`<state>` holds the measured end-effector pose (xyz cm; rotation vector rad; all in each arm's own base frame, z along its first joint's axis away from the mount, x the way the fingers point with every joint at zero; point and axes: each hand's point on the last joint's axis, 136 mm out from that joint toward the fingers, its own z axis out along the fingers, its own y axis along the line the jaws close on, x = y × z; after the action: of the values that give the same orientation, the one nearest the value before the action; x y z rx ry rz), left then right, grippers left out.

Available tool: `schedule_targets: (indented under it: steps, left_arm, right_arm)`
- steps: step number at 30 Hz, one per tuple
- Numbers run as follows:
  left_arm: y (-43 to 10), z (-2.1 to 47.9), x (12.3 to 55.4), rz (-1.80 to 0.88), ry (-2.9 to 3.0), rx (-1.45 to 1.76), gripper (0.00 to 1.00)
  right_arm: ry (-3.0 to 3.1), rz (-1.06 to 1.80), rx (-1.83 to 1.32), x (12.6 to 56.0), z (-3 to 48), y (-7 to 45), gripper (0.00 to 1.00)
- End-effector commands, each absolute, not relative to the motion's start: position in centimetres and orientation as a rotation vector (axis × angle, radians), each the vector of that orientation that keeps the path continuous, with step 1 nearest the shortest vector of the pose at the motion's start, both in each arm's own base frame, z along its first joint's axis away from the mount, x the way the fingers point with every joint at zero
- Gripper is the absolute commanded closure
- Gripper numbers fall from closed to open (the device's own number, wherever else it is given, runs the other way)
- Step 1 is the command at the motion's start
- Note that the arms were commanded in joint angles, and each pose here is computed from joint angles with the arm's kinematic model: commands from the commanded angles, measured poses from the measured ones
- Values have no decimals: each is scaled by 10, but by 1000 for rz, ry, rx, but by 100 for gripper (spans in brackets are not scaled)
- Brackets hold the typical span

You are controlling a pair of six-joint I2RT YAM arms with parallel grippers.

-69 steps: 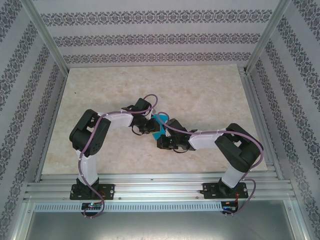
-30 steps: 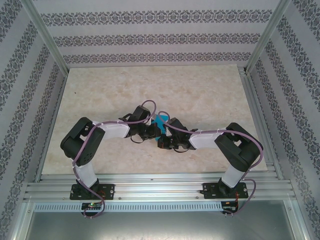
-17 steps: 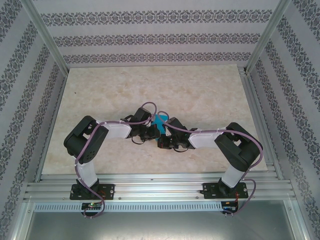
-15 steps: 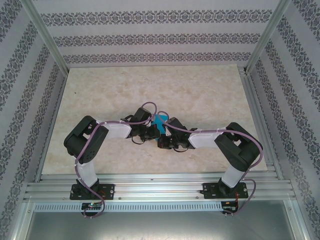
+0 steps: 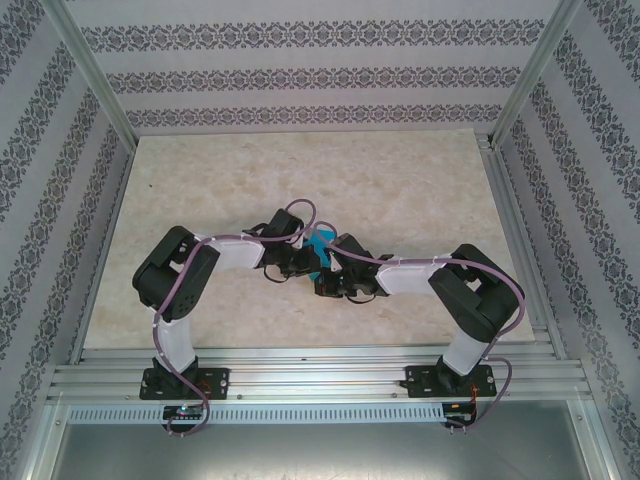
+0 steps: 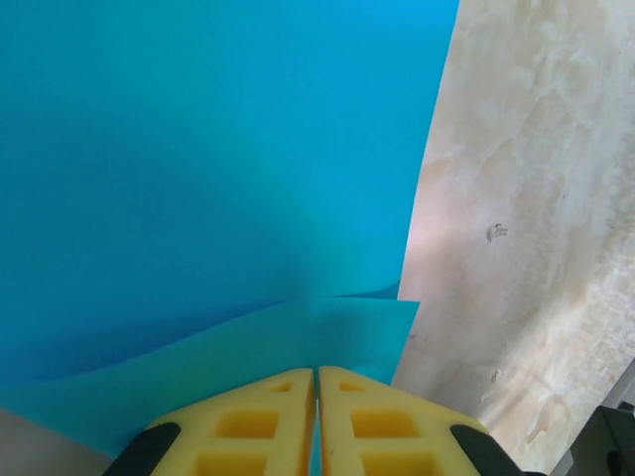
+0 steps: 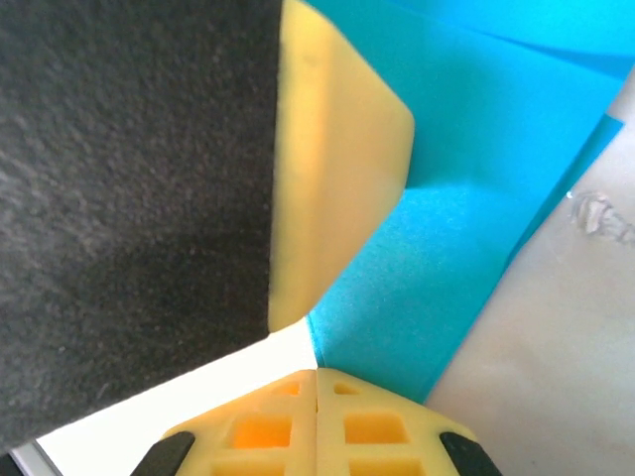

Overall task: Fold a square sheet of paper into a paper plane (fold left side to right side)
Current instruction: Third fold the triangle at the center of the table.

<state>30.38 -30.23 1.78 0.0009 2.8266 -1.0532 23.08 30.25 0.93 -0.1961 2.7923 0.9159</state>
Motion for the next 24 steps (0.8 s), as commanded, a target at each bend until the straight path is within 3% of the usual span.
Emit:
schedule_targets:
  steps: [1,24]
  left_arm:
    - [-264,-8,344,-824,2790,-66,86]
    - [-217,0,399,-757,2727,-141,84]
  right_arm:
    - [3110,556,-175,176,-53,243,100]
    - [3110,556,-187,175,-53,244,99]
